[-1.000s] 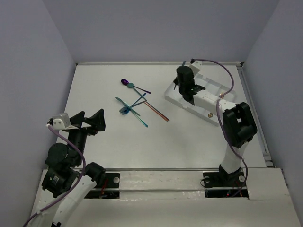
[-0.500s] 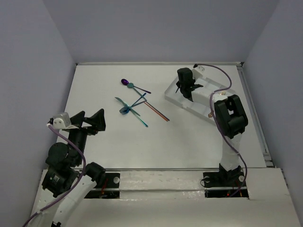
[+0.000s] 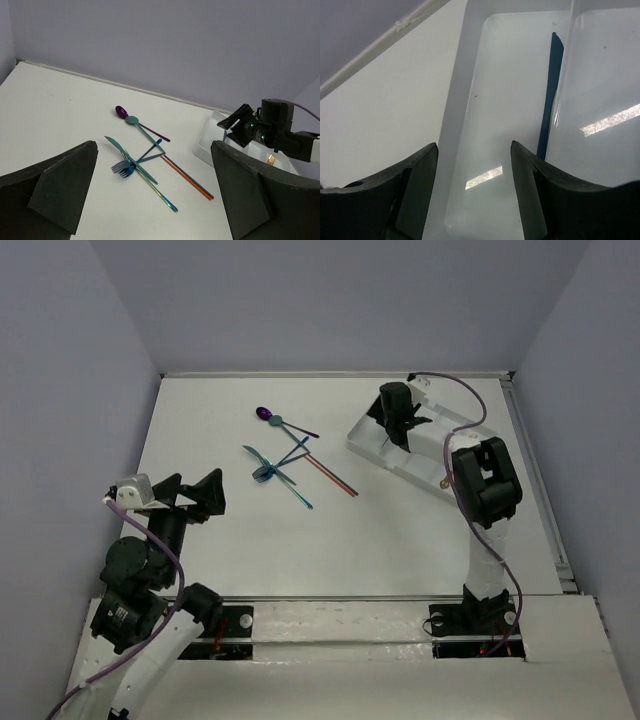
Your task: Sort the eating utensils into containers
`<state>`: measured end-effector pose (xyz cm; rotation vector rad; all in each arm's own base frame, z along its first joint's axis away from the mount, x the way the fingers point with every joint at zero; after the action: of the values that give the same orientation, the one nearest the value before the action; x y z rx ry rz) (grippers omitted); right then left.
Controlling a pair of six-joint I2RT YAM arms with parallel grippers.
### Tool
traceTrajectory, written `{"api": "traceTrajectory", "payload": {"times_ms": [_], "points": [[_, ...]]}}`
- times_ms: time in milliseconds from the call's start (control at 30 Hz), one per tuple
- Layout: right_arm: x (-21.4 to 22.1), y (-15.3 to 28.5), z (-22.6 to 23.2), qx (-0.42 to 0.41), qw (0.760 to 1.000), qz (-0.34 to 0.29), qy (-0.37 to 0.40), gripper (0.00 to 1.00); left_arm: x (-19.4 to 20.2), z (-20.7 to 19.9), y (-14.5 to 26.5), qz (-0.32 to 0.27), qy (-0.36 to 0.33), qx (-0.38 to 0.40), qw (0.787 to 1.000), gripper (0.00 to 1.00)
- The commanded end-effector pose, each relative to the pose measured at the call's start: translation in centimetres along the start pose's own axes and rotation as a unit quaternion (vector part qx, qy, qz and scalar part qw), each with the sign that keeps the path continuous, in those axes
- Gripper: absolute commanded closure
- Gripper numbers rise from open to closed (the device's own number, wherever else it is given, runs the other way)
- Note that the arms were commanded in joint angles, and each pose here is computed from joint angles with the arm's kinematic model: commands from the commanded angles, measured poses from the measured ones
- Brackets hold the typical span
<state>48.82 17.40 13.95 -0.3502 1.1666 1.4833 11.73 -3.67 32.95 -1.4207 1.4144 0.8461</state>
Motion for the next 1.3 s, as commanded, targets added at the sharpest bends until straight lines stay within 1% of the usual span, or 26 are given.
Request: {"api": "traceTrajectory", "payload": {"times_ms": [0, 100, 200, 233, 267, 333, 367, 400, 433, 467, 533, 567, 633, 700, 733, 833, 867, 933, 1000, 1033, 1133, 1267], "points": [[-2.7, 3.1, 3.1, -0.114, 0.993, -0.021, 0.037, 0.34, -0.1, -0.2, -0.6, -0.012, -0.002, 0.002, 1.0, 0.01], [-1.2, 5.8, 5.4, -0.194, 0.973, 0.001, 0.122, 0.45, 0.0, -0.3, -0.7, -0.009, -0.002, 0.005, 1.0, 0.01], [1.3, 7.7, 8.2, -0.245, 0.95, 0.032, 0.189, 0.56, 0.1, -0.4, -0.8, -0.006, -0.004, 0.008, 1.0, 0.01], [2.2, 7.9, 8.5, -0.245, 0.942, 0.046, 0.223, 0.56, 0.0, -0.3, -0.8, -0.008, -0.004, 0.003, 1.0, 0.01], [3.3, 8.2, 10.0, -0.257, 0.935, 0.051, 0.24, 0.58, 0.0, -0.2, -0.8, -0.008, -0.003, 0.002, 1.0, 0.01], [4.6, 8.5, 11.2, -0.277, 0.92, 0.071, 0.269, 0.59, 0.0, -0.2, -0.8, -0.008, -0.003, 0.002, 1.0, 0.01], [5.3, 8.3, 11.0, -0.274, 0.914, 0.098, 0.282, 0.59, 0.0, -0.2, -0.8, -0.008, -0.003, 0.002, 1.0, 0.01], [6.1, 8.6, 12.6, -0.297, 0.904, 0.107, 0.288, 0.59, 0.0, -0.2, -0.8, -0.009, -0.004, -0.001, 1.0, 0.01], [6.7, 8.8, 13.3, -0.313, 0.893, 0.12, 0.299, 0.59, 0.0, -0.2, -0.8, -0.009, -0.004, 0.0, 1.0, 0.01], [7.3, 8.9, 13.4, -0.311, 0.887, 0.135, 0.313, 0.58, 0.0, -0.2, -0.8, -0.008, -0.004, 0.0, 1.0, 0.01], [8.3, 9.1, 15.2, -0.327, 0.872, 0.136, 0.339, 0.54, 0.0, -0.1, -0.9, -0.01, -0.005, -0.004, 1.0, 0.01], [8.6, 8.8, 14.9, -0.315, 0.868, 0.149, 0.353, 0.52, -0.1, -0.1, -0.9, -0.01, -0.005, -0.002, 1.0, 0.01], [9.3, 8.8, 15.8, -0.317, 0.861, 0.152, 0.367, 0.47, 0.0, -0.1, -0.9, -0.009, -0.006, -0.001, 1.0, 0.01], [11.5, 8.0, 16.2, -0.311, 0.85, 0.163, 0.392, 0.42, 0.0, -0.2, -0.9, -0.009, -0.005, 0.001, 1.0, 0.01], [10.7, 8.3, 16.8, -0.312, 0.852, 0.154, 0.391, 0.42, 0.0, -0.2, -0.9, -0.009, -0.005, 0.001, 1.0, 0.01], [12.0, 7.4, 17.3, -0.302, 0.851, 0.156, 0.4, 0.41, 0.0, -0.2, -0.9, -0.008, -0.006, 0.002, 1.0, 0.01], [13.0, 6.5, 16.7, -0.288, 0.851, 0.163, 0.407, 0.41, 0.0, -0.2, -0.9, -0.008, -0.006, 0.003, 1.0, 0.01], [13.4, 6.4, 17.2, -0.285, 0.854, 0.152, 0.408, 0.41, 0.1, -0.2, -0.9, -0.007, -0.006, 0.004, 1.0, 0.01], [13.7, 5.9, 17.2, -0.28, 0.857, 0.146, 0.407, 0.44, 0.0, -0.3, -0.9, -0.008, -0.005, 0.005, 1.0, 0.01], [14.1, 5.4, 17.1, -0.278, 0.858, 0.144, 0.408, 0.47, 0.0, -0.3, -0.9, -0.007, -0.005, 0.005, 1.0, 0.01], [14.6, 4.7, 17.5, -0.277, 0.86, 0.135, 0.406, 0.52, 0.1, -0.3, -0.9, -0.007, -0.005, 0.007, 1.0, 0.01], [16.1, 4.0, 16.6, -0.268, 0.857, 0.159, 0.411, 0.53, 0.0, -0.3, -0.9, -0.008, -0.005, 0.006, 1.0, 0.01]]}}
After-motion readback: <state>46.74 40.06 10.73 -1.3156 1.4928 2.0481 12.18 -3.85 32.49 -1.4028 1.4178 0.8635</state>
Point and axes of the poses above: each gripper's point midway between its finger pads, its own y axis back along the fingers, its own z axis along the line the jaws close on, x = y × z, the point moved 8 cm from there along y, back along the fingers, and after that the axes turned 3 degrees about -y, right-handed, at the moved point
